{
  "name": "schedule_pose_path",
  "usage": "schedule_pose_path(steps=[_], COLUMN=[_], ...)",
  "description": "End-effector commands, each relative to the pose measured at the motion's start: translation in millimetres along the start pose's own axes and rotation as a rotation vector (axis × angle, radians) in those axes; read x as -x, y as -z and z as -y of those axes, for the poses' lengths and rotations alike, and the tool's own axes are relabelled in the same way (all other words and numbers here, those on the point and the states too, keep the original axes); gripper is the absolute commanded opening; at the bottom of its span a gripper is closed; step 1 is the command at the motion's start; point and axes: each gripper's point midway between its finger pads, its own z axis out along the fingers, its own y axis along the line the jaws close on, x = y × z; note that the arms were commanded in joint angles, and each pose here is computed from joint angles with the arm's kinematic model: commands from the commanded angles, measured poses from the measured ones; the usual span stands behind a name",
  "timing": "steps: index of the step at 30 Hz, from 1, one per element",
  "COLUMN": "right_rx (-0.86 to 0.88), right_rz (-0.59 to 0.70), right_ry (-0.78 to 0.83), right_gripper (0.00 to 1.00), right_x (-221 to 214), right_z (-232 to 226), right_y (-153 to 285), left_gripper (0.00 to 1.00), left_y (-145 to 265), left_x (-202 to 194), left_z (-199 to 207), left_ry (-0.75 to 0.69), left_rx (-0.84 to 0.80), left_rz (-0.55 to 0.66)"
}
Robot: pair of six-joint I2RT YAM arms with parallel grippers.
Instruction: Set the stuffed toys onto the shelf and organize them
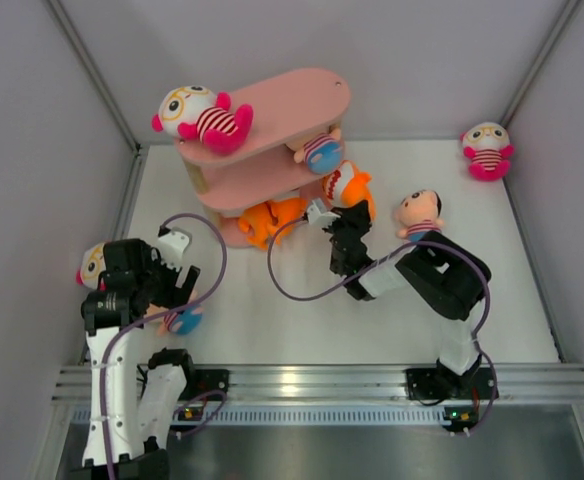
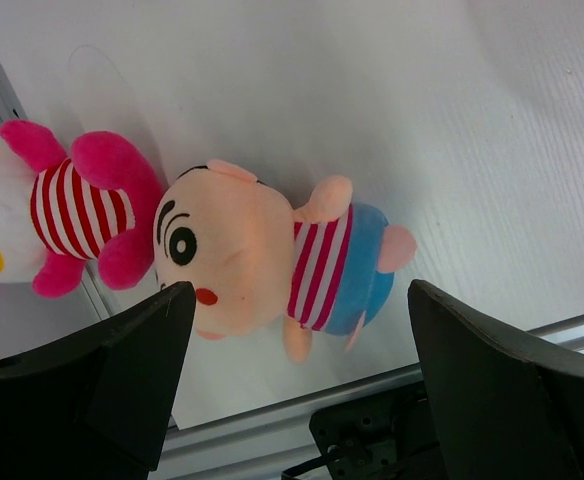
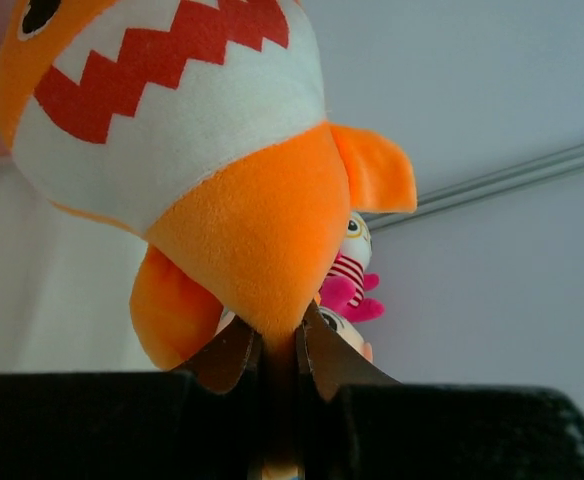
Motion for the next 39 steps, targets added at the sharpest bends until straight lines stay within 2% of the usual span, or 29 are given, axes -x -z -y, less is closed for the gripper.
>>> schedule_pose_path(steps=[1, 9, 27, 35, 38, 39], right_rx=[-0.094, -0.036, 0.047, 0.223, 0.282, 0.306], right_rz=[0.032, 0.098, 0.023, -0.034, -0.053, -0.052], right_ry=[-0.148, -0.137, -0.238, -0.250, -0.240, -0.240], right_gripper=[0.00, 0.00, 0.00, 0.00, 0.13, 0.24], right_x=[30.1, 51.9, 72.3, 67.5, 66.1, 66.9], right_z=[26.5, 8.7, -29.0, -65.1, -73.3, -74.9], right_y=[-6.0, 2.9, -37.7, -49.9, -51.3, -48.6], left_gripper=[0.93, 0.93, 0.94, 0.94, 0.94, 0.94], left_y=[-3.6, -8.6, -11.1, -11.3, -11.0, -11.4], left_x=[5.3, 1.3, -3.9, -5.0, -5.2, -5.4], left_z=[-4.1, -3.3, -2.1, -4.1, -4.6, -3.9], left_ry=[-0.003, -0.005, -0.008, -0.017, -0.015, -0.015], left_rx=[0.019, 0.009, 0.006, 0.014, 0.017, 0.014], left_rz=[0.027, 0.009, -0.005, -0.013, -0.014, -0.013])
